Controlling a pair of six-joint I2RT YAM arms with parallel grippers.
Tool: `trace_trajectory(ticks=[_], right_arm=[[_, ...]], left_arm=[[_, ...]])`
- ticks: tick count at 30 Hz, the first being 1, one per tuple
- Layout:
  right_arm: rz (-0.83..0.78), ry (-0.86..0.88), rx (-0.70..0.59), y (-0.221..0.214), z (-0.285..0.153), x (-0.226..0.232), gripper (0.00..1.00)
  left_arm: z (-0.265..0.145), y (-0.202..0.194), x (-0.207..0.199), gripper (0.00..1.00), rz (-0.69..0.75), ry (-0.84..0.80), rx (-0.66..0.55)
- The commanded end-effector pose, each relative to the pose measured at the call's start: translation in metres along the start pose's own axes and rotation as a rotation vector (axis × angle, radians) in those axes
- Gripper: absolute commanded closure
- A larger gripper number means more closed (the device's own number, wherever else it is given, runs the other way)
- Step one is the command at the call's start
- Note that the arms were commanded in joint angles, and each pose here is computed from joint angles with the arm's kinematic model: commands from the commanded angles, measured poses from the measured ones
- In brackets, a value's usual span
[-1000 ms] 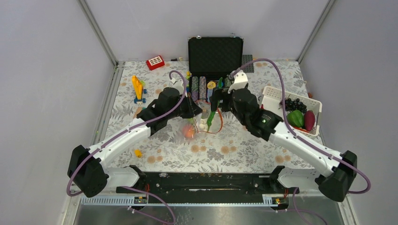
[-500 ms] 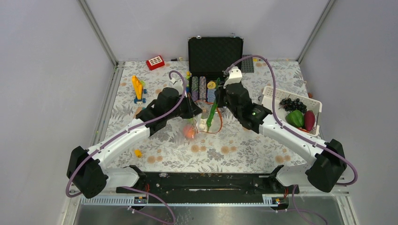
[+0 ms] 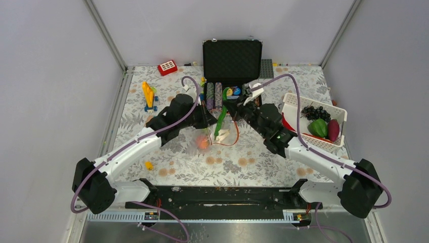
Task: Place the food in the zip-top bag and seal the zipper
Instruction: Place the fake vegetable in the zipper food storage bag.
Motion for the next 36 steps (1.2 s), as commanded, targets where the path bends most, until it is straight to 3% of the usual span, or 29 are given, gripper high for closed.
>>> trace_trajectory(ticks=[1, 7, 15, 21, 27, 33, 36], right_arm=[[-0.091, 0.172, -0.28, 0.044, -0.01, 0.013, 1.0], [-0.291, 0.166, -0.431, 0.028, -0.007, 0.003, 1.0], [-0.435, 0.154, -0.555, 0.014, 0.012, -0.002, 1.0], [-0.542, 0.102, -0.518, 0.0, 0.022, -0.011, 0.98], [-0.622, 0.163, -0.505, -0.022, 0.016, -0.012, 0.97], [-0.594, 0.081, -0.539, -0.015, 0.022, -0.014, 0.98], [-0.66, 0.023, -0.545, -0.011, 0.022, -0.017, 0.98]], left_arm=[[-0.006, 0.017, -0.021, 1.0, -0.028, -0.073, -0.031], [-0.009, 0.019, -0.028, 1.0, -0.066, -0.102, -0.008], [-0.01, 0.018, -0.032, 1.0, -0.09, -0.13, 0.015], [-0.013, 0.018, -0.033, 1.0, -0.096, -0.134, 0.011], [-0.013, 0.022, -0.035, 1.0, -0.101, -0.123, -0.007], [-0.009, 0.022, -0.036, 1.0, -0.116, -0.134, 0.013], [-0.01, 0.021, -0.036, 1.0, -0.118, -0.144, 0.005]])
Point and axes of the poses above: each gripper's point midway between its finger pads, its own z axis out along the fingers, its own x axis along the line the jaws close on, y = z × x, the point moved 10 cm from there along -z, back along the fingers, and after that the axes turned 3 degrees about -z, right-handed, at the moved point
